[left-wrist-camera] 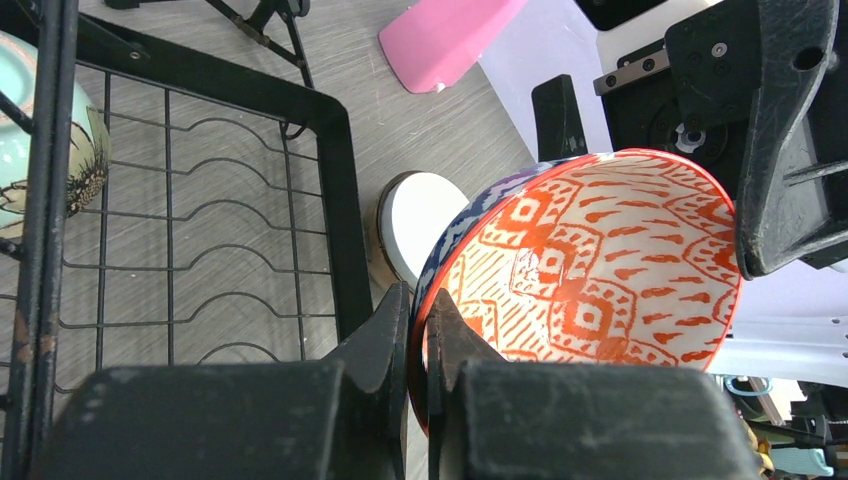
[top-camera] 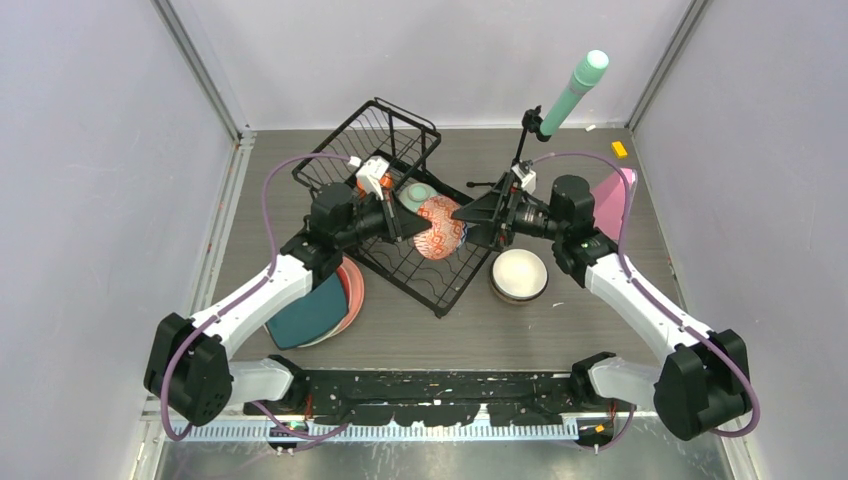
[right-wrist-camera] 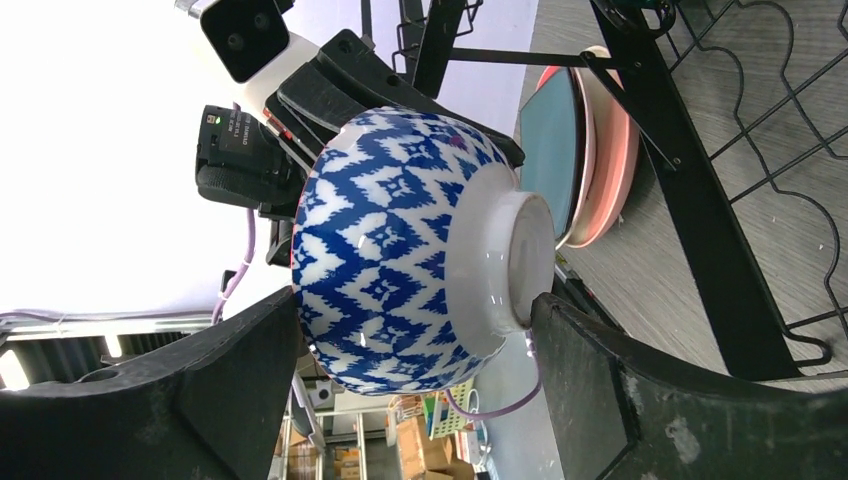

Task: Load the mixed dishes into the dish rack
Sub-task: Turn the bowl upside down on the dish rack.

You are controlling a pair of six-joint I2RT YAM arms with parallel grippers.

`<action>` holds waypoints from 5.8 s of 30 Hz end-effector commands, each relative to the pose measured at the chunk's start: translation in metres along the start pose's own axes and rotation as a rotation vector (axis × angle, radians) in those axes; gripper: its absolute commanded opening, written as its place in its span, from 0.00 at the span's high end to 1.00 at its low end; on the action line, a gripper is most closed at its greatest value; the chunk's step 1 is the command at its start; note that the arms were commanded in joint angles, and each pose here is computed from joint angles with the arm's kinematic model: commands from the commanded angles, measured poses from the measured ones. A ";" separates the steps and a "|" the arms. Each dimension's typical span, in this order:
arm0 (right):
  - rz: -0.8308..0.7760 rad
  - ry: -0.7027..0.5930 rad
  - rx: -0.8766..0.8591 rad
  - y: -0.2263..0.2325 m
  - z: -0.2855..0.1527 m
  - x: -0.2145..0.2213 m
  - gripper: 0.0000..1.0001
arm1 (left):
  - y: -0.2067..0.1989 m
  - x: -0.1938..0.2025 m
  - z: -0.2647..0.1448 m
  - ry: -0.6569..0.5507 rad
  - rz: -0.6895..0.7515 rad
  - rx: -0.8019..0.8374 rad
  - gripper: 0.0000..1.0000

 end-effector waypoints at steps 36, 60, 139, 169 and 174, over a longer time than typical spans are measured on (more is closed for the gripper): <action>-0.214 0.118 -0.135 0.031 -0.005 0.025 0.31 | -0.014 -0.022 -0.005 -0.128 0.021 0.050 1.00; -0.240 0.000 0.071 0.013 -0.005 0.015 0.66 | -0.012 -0.023 -0.010 -0.076 0.045 -0.013 0.56; -0.878 0.043 1.298 -0.122 0.120 0.015 0.34 | -0.037 -0.004 -0.141 -0.278 0.195 -0.298 0.06; -0.814 0.243 1.217 -0.151 0.127 0.037 0.16 | -0.035 0.001 -0.141 -0.267 0.168 -0.310 0.05; -0.787 0.253 1.199 -0.154 0.131 0.040 0.16 | -0.034 0.002 -0.141 -0.262 0.164 -0.312 0.05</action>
Point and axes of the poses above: each gripper's point midway between its finger pads, its own z axis out along the fingers, its own y axis along the line the jaws close on, x = y × z, the point moved 8 cm from there along -z, back along the fingers, and after that the axes turned 8 degrees about z, right-handed, at the moved point
